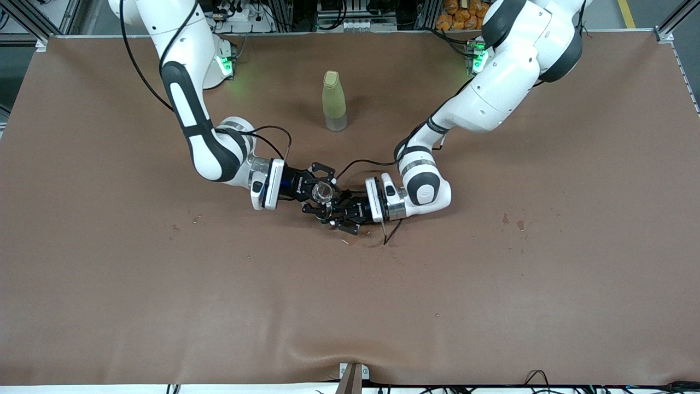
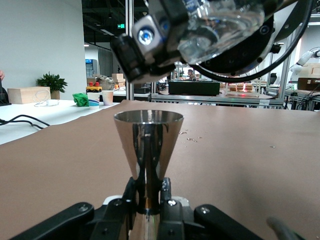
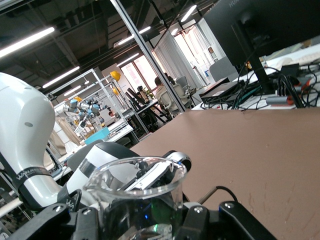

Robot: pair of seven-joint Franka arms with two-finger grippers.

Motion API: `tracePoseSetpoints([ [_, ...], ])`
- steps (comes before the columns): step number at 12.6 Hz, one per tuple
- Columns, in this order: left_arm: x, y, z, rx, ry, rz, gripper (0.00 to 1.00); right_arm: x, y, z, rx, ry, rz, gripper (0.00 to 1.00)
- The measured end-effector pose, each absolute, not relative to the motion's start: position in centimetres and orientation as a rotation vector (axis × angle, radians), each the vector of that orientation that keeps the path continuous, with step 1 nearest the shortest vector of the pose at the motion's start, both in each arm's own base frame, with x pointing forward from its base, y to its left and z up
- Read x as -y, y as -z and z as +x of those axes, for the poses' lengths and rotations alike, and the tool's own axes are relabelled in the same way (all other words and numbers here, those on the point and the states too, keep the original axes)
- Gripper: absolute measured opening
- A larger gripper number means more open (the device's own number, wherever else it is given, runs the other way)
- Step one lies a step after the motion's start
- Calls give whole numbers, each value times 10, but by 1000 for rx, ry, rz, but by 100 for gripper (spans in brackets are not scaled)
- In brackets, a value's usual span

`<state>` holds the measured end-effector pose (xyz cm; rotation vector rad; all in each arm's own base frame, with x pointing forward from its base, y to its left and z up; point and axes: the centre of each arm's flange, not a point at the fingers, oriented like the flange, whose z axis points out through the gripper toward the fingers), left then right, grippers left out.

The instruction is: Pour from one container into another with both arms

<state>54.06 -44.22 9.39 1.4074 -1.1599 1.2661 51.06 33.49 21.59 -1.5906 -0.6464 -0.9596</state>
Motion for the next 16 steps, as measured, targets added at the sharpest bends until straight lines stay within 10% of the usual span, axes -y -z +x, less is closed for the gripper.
tracePoseSetpoints([
  [16,438,-88,536,1159,-1253,1416,21,-343,-225,479,381,682,-1611,17],
])
